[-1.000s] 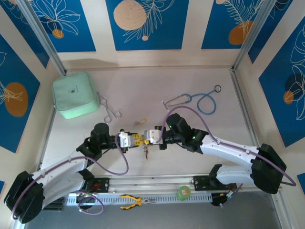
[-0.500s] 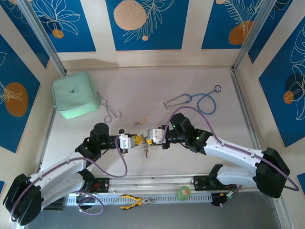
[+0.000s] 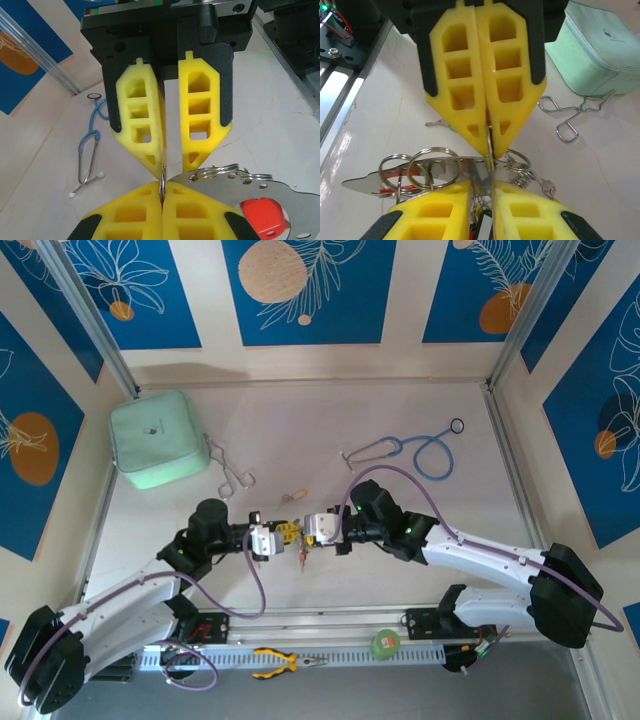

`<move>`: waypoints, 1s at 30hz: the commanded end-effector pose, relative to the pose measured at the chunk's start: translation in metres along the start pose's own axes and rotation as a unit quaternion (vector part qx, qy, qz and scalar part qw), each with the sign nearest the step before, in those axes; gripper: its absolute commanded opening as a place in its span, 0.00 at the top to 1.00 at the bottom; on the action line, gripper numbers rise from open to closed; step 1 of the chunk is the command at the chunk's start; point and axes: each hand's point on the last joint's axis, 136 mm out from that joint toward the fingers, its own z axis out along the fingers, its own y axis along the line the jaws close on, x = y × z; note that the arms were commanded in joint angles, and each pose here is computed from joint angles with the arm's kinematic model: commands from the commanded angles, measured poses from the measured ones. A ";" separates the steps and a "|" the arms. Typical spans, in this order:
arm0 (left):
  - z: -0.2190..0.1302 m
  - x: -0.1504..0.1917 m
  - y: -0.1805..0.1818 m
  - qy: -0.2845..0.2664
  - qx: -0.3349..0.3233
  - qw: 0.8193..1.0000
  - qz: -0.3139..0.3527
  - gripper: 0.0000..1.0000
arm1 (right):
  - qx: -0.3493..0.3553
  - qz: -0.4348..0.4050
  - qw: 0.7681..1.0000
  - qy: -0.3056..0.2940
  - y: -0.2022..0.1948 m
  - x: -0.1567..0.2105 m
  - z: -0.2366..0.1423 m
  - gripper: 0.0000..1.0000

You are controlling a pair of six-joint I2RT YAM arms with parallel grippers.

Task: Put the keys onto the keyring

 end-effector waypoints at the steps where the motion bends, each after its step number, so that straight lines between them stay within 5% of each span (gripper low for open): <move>1: -0.001 -0.013 -0.001 -0.021 0.005 1.000 0.019 1.00 | 0.020 -0.005 1.000 -0.009 -0.011 -0.011 0.000 0.81; 16: 0.004 -0.009 0.008 -0.006 -0.003 0.998 -0.065 1.00 | 0.002 -0.006 0.999 -0.032 -0.005 -0.022 0.003 0.85; 22: 0.005 -0.006 0.009 0.000 -0.005 0.997 -0.072 1.00 | -0.001 -0.008 0.999 -0.037 -0.005 -0.026 0.002 1.00; 25: 0.005 -0.006 0.011 0.001 -0.008 0.997 -0.072 0.86 | -0.004 -0.012 0.999 -0.039 -0.004 -0.029 0.003 1.00; 30: 0.007 -0.006 0.011 0.004 -0.002 0.998 -0.070 0.82 | -0.010 -0.022 0.999 -0.039 -0.002 -0.034 0.005 1.00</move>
